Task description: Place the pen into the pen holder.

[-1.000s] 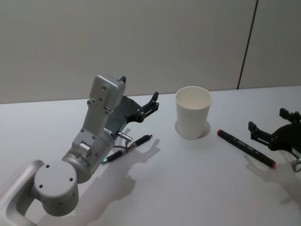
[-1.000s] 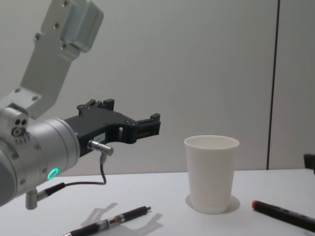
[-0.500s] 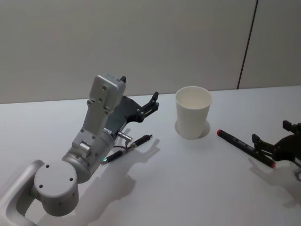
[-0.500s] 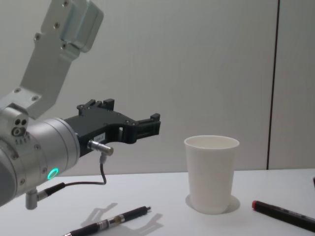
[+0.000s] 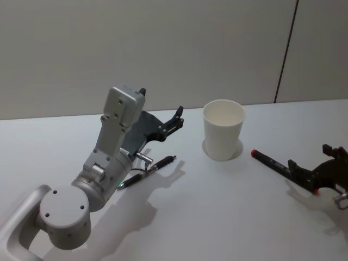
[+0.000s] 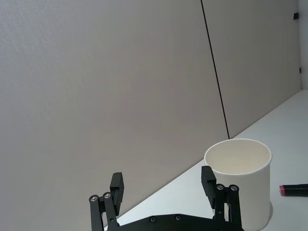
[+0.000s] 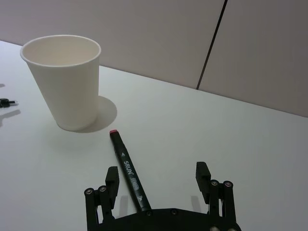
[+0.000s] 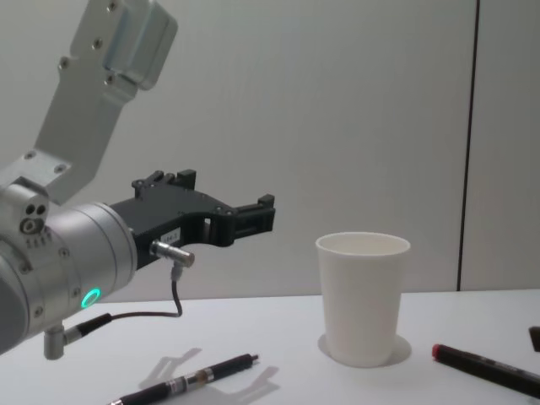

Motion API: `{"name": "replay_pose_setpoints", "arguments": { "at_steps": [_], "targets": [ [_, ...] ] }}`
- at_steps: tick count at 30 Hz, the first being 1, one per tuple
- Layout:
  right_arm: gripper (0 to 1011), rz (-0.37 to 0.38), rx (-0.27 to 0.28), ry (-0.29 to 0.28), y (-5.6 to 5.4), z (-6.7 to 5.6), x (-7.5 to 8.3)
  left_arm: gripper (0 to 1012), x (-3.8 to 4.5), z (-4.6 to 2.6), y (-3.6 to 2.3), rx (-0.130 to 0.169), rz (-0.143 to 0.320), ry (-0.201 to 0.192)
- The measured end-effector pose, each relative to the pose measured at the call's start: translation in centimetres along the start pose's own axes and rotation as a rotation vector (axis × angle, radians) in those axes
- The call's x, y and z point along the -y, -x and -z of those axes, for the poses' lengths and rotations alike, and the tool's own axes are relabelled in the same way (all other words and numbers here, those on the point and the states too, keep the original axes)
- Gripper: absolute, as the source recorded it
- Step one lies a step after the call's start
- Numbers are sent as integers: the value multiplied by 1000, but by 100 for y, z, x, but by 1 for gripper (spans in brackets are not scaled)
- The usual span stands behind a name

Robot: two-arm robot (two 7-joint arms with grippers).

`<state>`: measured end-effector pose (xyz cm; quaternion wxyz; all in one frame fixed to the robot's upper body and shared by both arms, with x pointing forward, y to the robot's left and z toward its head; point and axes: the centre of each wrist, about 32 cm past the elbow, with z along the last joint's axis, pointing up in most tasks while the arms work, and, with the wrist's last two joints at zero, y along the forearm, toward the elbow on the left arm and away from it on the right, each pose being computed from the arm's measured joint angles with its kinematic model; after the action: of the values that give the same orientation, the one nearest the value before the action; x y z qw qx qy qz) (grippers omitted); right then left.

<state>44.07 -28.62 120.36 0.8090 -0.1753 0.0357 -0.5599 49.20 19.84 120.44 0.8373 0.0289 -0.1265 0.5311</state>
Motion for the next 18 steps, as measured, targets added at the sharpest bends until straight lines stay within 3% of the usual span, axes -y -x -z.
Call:
{"name": "replay_pose_setpoints", "arguments": {
  "at_steps": [18],
  "targets": [
    [1002,-31,12,43,10,18,-258,1001,0,0,0,0,0,0]
  ]
}}
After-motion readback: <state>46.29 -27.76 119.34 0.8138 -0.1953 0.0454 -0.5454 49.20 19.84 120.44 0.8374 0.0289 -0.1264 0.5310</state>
